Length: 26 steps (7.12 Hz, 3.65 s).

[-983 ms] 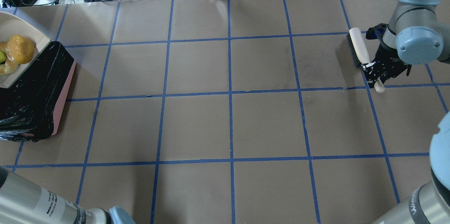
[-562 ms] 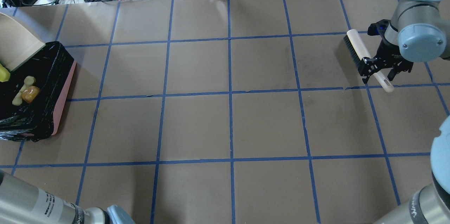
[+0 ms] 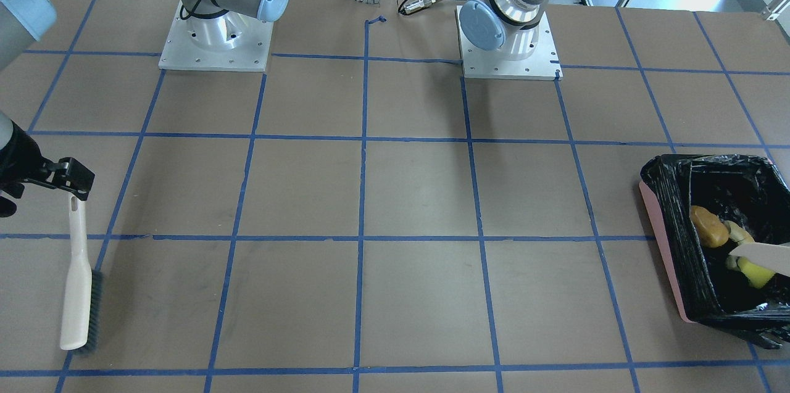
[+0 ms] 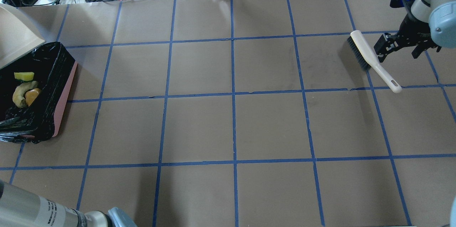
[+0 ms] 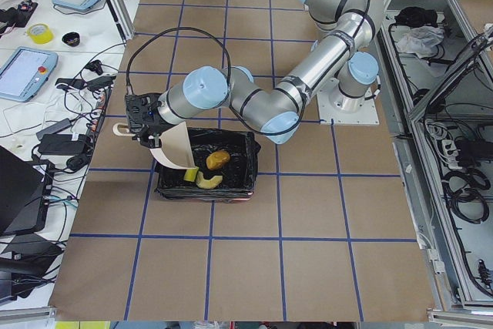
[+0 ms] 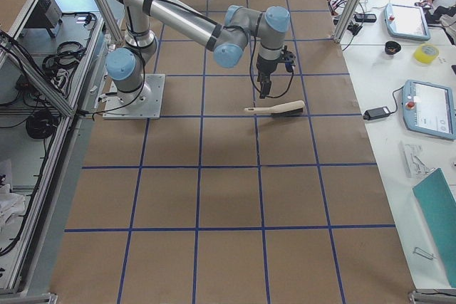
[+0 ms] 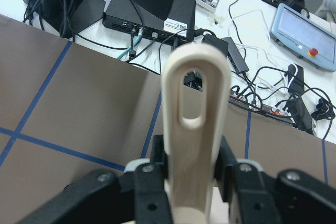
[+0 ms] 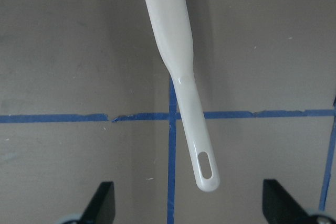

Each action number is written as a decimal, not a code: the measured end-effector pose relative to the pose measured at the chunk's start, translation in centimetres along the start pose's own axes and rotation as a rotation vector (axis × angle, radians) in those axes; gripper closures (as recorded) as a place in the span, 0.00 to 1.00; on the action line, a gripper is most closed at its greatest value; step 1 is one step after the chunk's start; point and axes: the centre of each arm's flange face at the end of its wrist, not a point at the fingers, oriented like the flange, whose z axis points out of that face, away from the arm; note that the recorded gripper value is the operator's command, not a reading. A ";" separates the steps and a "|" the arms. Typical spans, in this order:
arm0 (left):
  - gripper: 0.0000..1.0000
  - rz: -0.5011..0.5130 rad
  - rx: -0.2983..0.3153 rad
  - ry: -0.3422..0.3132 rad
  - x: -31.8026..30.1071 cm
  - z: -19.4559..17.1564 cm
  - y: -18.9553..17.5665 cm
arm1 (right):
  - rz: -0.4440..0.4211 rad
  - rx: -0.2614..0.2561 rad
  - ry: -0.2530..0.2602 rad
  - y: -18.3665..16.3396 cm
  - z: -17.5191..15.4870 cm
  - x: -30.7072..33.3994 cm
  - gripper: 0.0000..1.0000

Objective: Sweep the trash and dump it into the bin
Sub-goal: 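Release the brush on the table and raise the right gripper, then bring the empty dustpan back down to the table with the left gripper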

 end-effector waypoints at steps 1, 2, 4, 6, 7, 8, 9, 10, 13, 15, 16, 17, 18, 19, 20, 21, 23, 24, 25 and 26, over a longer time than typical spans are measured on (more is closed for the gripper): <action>1.00 0.087 0.038 0.019 1.1 -0.7 0.3 | 0.000 0.004 -0.015 1.0 -3.9 -0.1 0.00; 1.00 0.188 0.095 0.037 1.9 -1.3 0.6 | 0.012 -0.005 -0.056 1.6 -7.5 -0.4 0.00; 1.00 0.315 0.201 0.080 2.2 -1.1 2.5 | 0.099 -0.027 -0.106 2.1 -11.8 -4.3 0.00; 1.00 0.398 0.321 0.134 1.9 -0.8 5.6 | 0.195 -0.030 -0.101 2.4 -13.7 -11.8 0.00; 1.00 0.440 0.373 0.146 1.9 -0.9 6.9 | 0.231 -0.034 -0.098 2.9 -13.8 -14.7 0.00; 1.00 0.469 0.407 0.143 1.9 -1.0 7.8 | 0.246 -0.035 -0.099 3.5 -13.8 -16.4 0.00; 1.00 0.470 0.420 0.139 1.9 -1.2 8.1 | 0.250 -0.031 -0.100 4.4 -13.9 -17.1 0.00; 1.00 0.444 0.417 0.130 2.0 -1.2 8.1 | 0.247 -0.023 -0.101 5.2 -14.0 -17.5 0.00; 1.00 0.287 0.283 -0.038 5.4 0.8 7.5 | 0.243 0.052 -0.107 5.4 -14.5 -17.7 0.00; 1.00 0.178 0.178 -0.159 14.2 2.6 7.0 | 0.240 0.078 -0.107 5.3 -15.0 -17.6 0.00; 1.00 0.087 0.132 -0.216 18.0 3.0 7.1 | 0.241 0.086 -0.108 5.4 -15.3 -17.6 0.00; 1.00 -0.028 0.090 -0.276 21.4 3.7 7.6 | 0.242 0.092 -0.108 5.7 -15.6 -17.5 0.00; 1.00 -0.156 0.058 -0.328 24.0 4.5 8.5 | 0.241 0.085 -0.107 5.7 -15.4 -17.6 0.00; 1.00 -0.280 0.027 -0.372 26.1 5.6 9.7 | 0.239 0.069 -0.103 5.8 -14.8 -17.6 0.00; 1.00 -0.387 0.002 -0.404 27.7 6.8 10.9 | 0.238 0.061 -0.100 6.0 -14.5 -17.7 0.00; 1.00 -0.521 -0.026 -0.425 29.0 8.0 12.2 | 0.239 0.065 -0.102 6.2 -14.7 -17.6 0.00; 1.00 -0.806 -0.105 -0.498 30.5 10.6 15.1 | 0.244 0.083 -0.109 6.8 -15.4 -17.6 0.00; 1.00 -0.914 -0.134 -0.540 30.6 12.3 16.5 | 0.245 0.087 -0.110 6.9 -15.5 -17.6 0.00; 1.00 -1.018 -0.166 -0.593 30.4 14.2 18.0 | 0.244 0.088 -0.110 6.9 -15.6 -17.6 0.00; 1.00 -1.094 -0.210 -0.655 30.1 15.7 19.5 | 0.234 0.088 -0.106 6.9 -15.5 -17.6 0.00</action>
